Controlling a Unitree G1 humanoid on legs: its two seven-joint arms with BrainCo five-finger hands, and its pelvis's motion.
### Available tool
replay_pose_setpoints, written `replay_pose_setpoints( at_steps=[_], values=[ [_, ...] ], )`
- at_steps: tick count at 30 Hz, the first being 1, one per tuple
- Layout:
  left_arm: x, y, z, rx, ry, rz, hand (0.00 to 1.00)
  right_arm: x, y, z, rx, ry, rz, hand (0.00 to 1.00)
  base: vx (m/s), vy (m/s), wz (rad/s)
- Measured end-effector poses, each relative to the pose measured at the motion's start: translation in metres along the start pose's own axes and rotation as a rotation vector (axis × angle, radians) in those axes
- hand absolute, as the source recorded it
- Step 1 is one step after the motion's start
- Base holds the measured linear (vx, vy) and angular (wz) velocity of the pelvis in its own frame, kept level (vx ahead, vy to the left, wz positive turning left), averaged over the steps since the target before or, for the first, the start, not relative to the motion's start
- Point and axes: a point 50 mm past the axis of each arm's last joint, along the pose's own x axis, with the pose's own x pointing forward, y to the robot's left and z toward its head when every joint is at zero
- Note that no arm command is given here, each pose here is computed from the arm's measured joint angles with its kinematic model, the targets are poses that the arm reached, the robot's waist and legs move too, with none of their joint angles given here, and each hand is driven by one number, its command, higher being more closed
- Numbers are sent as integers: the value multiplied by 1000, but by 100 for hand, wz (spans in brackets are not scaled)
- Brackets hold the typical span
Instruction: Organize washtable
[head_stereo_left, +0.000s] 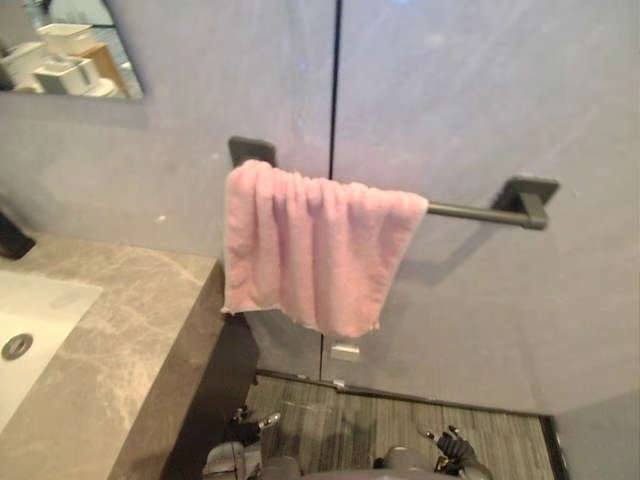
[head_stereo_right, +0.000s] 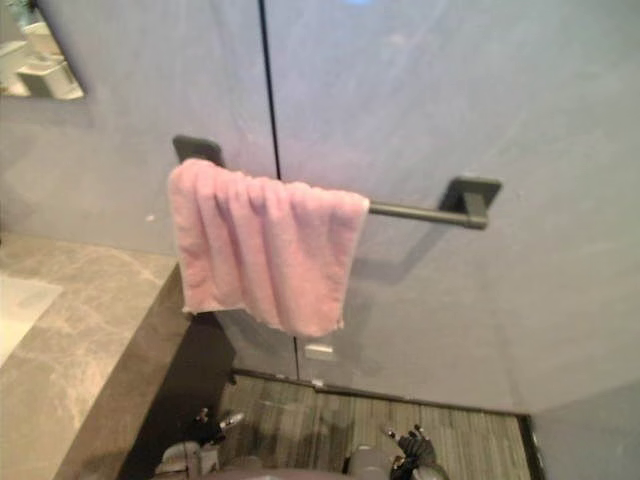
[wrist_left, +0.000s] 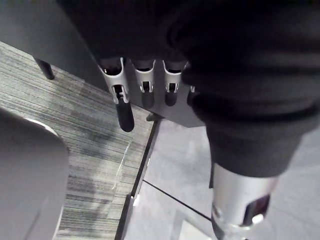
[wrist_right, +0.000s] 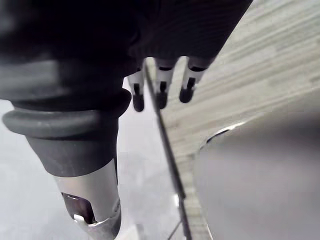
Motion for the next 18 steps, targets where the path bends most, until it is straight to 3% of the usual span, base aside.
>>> replay_pose_setpoints(
  at_steps=[8, 18],
  values=[
    [-4, -9, -8, -37, 13, -16, 0, -1, -11, -2, 26, 4, -38, 0, 133, -85, 19],
    [-4, -5, -8, -55, 10, 2, 0, 0, -8, -1, 46, 0, -33, 0, -59, 42, -13]
  ],
)
